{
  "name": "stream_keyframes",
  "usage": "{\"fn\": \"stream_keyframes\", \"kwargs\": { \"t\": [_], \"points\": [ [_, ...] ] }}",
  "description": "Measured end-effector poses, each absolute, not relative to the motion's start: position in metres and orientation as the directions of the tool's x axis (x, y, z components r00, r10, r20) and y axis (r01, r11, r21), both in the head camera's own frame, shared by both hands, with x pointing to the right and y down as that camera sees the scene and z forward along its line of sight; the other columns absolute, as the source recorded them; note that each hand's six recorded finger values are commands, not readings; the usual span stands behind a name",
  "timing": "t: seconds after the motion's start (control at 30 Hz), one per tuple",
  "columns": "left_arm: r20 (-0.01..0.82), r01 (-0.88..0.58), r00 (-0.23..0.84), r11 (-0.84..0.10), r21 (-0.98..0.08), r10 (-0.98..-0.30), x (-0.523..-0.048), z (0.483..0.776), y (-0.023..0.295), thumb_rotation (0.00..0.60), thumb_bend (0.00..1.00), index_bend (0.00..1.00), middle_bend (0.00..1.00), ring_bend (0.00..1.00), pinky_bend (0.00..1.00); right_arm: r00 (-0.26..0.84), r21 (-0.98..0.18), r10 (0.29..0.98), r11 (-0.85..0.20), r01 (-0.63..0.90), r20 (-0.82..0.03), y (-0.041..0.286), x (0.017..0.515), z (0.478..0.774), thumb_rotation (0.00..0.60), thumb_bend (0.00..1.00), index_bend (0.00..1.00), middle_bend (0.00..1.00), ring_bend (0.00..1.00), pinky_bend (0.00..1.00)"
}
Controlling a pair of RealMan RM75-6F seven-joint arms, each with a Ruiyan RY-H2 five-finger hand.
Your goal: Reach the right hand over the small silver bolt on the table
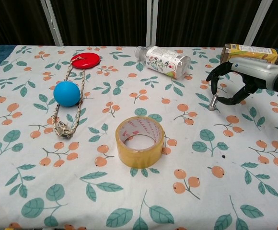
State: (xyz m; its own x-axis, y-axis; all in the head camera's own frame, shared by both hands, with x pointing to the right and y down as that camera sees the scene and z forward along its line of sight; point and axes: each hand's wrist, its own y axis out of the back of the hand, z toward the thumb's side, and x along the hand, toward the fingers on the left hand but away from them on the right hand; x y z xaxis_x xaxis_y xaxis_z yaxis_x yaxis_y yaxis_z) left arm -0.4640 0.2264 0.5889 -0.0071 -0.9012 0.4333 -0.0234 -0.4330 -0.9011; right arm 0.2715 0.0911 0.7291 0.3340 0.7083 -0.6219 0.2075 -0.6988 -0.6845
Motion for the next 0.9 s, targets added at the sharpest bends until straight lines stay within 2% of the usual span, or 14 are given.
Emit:
{"fn": "stream_keyframes", "kwargs": {
  "t": [0.17,0.47,0.57,0.67,0.9],
  "points": [
    [0.434,-0.020,-0.007,-0.434,-0.901,-0.901,-0.464,0.589,0.226,0.600,0.09,0.18,0.14,0.00,0.02,0.341,-0.684,0.707,-0.699,0.208,-0.619,0.091,0.272,0.728,0.600,0.38,0.44,0.20,0.00,0.00],
    [0.434,-0.017,-0.006,-0.434,-0.901,-0.901,-0.463,0.589,0.226,0.600,0.09,0.18,0.14,0.00,0.01,0.348,-0.684,0.707,-0.699,0.209,-0.616,0.091,0.272,0.726,0.600,0.38,0.40,0.20,0.00,0.00],
    [0.433,-0.016,-0.006,-0.433,-0.901,-0.901,-0.463,0.588,0.225,0.600,0.09,0.18,0.14,0.00,0.01,0.356,-0.689,0.709,-0.695,0.207,-0.609,0.092,0.271,0.723,0.600,0.38,0.33,0.19,0.00,0.00],
    [0.428,-0.016,-0.005,-0.427,-0.904,-0.904,-0.463,0.587,0.224,0.600,0.09,0.18,0.14,0.00,0.02,0.365,-0.704,0.723,-0.678,0.210,-0.587,0.091,0.272,0.714,0.600,0.38,0.25,0.16,0.00,0.00],
    [0.406,-0.020,-0.016,-0.405,-0.914,-0.914,-0.464,0.584,0.222,0.600,0.09,0.18,0.14,0.00,0.02,0.327,-0.821,0.827,-0.534,0.201,-0.458,0.087,0.308,0.665,0.600,0.39,0.24,0.17,0.01,0.01]
  ]
}}
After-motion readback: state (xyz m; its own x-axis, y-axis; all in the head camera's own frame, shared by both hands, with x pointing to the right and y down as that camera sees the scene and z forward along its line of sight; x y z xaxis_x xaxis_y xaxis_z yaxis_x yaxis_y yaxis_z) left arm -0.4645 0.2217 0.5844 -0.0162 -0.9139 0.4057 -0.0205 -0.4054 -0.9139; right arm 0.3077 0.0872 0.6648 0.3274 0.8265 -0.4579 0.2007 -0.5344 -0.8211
